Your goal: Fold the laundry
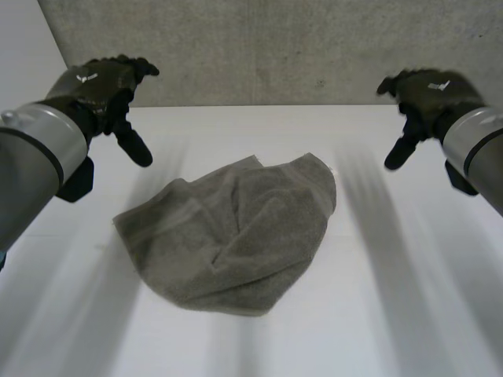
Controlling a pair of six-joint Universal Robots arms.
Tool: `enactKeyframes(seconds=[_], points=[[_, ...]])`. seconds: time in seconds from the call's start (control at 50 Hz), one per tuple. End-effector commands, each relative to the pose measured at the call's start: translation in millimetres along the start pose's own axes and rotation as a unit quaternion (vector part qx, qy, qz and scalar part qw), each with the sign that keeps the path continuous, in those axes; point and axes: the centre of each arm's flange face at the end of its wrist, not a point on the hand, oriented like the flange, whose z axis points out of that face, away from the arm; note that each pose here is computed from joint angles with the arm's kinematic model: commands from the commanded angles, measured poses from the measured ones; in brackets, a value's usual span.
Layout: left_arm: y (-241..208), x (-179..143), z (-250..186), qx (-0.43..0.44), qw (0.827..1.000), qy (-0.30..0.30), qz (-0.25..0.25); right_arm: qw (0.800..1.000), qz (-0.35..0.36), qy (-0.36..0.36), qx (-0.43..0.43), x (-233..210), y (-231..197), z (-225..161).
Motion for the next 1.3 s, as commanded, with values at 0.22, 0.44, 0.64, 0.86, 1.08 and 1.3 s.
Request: enactKeyframes(seconds=[0.22,0.44,0.64,0.86,1.08,1.3], points=[[86,-9,-14,-0.055,0.998,-0.011,0.014,0.961,0.024,-0.218,-0.17,-120,100,-19],[137,-12,-30,-0.124,0.99,0.039,0.057,0.957,0.005,-0.24,-0.162,-151,145,-28],[166,-30,-33,-0.157,0.983,0.052,0.082,0.967,-0.018,-0.209,-0.146,-142,156,-39],[185,-31,-22,-0.137,0.982,0.099,0.082,0.97,-0.036,-0.204,-0.125,-138,147,-43],[204,-28,-12,-0.166,0.977,0.112,0.078,0.972,-0.051,-0.202,-0.11,-131,137,-57],[205,-21,1,-0.151,0.977,0.124,0.086,0.97,-0.061,-0.204,-0.12,-128,143,-66]])
